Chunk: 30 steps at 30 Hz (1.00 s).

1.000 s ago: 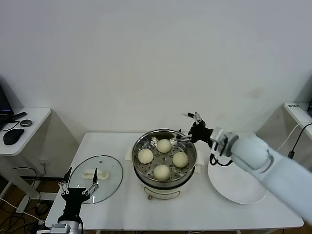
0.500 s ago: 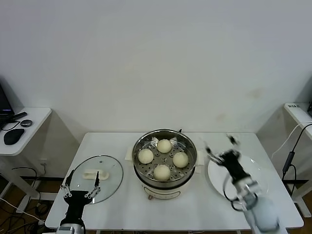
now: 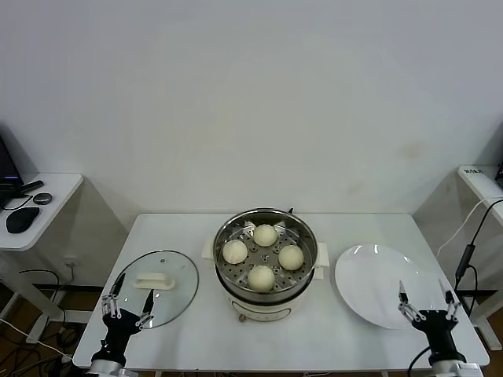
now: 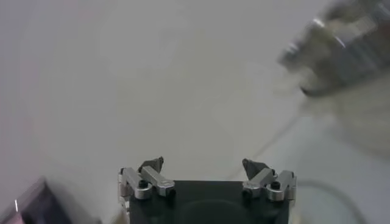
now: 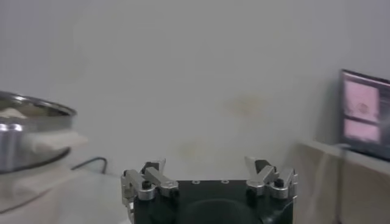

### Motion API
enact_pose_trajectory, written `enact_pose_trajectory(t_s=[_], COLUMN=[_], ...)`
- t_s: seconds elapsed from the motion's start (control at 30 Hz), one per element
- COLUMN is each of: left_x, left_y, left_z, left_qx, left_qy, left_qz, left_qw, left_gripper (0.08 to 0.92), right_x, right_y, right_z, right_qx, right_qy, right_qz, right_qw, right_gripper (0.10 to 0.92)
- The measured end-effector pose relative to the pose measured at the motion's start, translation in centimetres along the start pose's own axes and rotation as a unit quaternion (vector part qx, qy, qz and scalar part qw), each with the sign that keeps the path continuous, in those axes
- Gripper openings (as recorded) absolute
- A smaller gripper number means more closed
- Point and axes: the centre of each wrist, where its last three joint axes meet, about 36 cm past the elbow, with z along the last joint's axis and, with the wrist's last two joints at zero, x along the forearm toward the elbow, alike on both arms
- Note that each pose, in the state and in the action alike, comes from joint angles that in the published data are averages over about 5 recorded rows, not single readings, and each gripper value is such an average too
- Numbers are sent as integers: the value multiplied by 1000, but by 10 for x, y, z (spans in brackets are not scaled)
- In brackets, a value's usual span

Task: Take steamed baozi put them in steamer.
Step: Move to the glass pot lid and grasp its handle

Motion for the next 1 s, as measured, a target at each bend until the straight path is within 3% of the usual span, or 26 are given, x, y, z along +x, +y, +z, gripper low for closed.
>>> enact_pose_trajectory(t_s=[0.2, 0.4, 1.0], left_x=[-9, -24, -93], left_y=[-6, -11, -10], left_z=[31, 54, 91], left_qx=[-143, -234, -317], left_qy=[-27, -47, -65], left_qz=[34, 58, 83], left_qw=[989, 969, 943], left_gripper=[823, 823, 823], right_x=[10, 19, 33], right_y=[-3, 1, 7], right_z=[0, 5, 12], right_qx=[-5, -4, 8], right_qy=[5, 7, 9], right_qz=[20, 32, 40], right_qw=[1000, 999, 999], right_gripper=[823, 823, 823])
